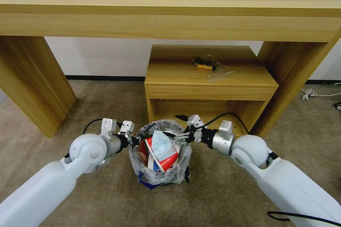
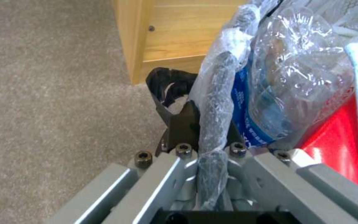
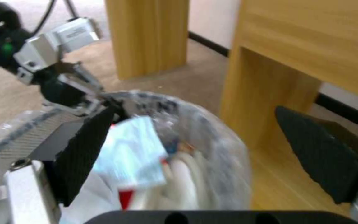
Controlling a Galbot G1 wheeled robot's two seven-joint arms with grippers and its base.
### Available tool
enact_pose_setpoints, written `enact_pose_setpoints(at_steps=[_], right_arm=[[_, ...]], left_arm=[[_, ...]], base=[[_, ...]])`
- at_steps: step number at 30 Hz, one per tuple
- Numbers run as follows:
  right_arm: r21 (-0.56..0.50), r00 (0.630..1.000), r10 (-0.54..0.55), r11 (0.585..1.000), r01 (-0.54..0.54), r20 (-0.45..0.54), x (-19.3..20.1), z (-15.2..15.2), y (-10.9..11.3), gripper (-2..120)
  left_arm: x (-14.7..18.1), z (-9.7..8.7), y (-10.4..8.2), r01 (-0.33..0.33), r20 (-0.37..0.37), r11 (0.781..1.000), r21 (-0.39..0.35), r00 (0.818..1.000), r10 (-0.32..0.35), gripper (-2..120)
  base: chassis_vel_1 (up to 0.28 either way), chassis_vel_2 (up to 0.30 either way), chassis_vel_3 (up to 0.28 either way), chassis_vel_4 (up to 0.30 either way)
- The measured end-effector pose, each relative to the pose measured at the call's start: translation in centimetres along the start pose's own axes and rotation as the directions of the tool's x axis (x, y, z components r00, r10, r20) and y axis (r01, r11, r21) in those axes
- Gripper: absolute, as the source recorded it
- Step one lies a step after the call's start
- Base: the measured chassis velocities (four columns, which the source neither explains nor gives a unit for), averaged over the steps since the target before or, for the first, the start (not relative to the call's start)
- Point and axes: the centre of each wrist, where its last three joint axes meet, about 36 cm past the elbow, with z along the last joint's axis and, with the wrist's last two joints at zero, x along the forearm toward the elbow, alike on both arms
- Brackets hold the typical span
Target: Pick up the trash bin and place the garbage on the floor into it.
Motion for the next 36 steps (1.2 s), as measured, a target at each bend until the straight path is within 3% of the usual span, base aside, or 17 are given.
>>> enact_pose_setpoints(at_steps=[7, 12, 19, 23, 27, 36], right_arm=[[-0.049, 0.987, 0.155, 0.987, -0.153, 0.040, 2.5, 1.9, 0.3, 100], [-0.063, 0.979, 0.197, 0.979, -0.194, 0.045, 3.1, 2.4, 0.2, 100], [-0.105, 0.933, 0.358, 0.930, -0.353, 0.032, 8.2, 4.6, -0.1, 100], [-0.100, 0.896, 0.444, 0.891, -0.443, -0.004, 13.6, 6.8, -0.1, 100], [-0.100, 0.868, 0.496, 0.863, -0.495, -0.016, 16.0, 8.2, 0.0, 100], [-0.123, 0.839, 0.544, 0.831, -0.542, -0.023, 17.2, 9.6, 0.4, 100]], left_arm=[[0.3, 1.4, 0.9, 0.042, -0.004, 0.999, 0.014, 0.999, -0.042, 0], [0.3, 1.6, 1.0, 0.047, -0.005, 0.999, 0.016, 0.999, -0.046, 0], [1.4, 2.2, 1.6, 0.105, 0.015, 0.993, 0.056, 0.994, -0.106, 0], [3.7, 3.8, 3.7, 0.197, 0.008, 0.977, 0.084, 0.980, -0.198, 0], [5.0, 5.4, 5.2, 0.258, -0.013, 0.959, 0.113, 0.966, -0.259, 0], [6.1, 7.6, 8.0, 0.366, -0.039, 0.922, 0.129, 0.931, -0.364, 0]], base=[[0.000, 0.000, 0.000, 0.000], [0.000, 0.000, 0.000, 0.000], [0.000, 0.000, 0.000, 0.000], [0.000, 0.000, 0.000, 0.000], [0.000, 0.000, 0.000, 0.000], [0.000, 0.000, 0.000, 0.000]])
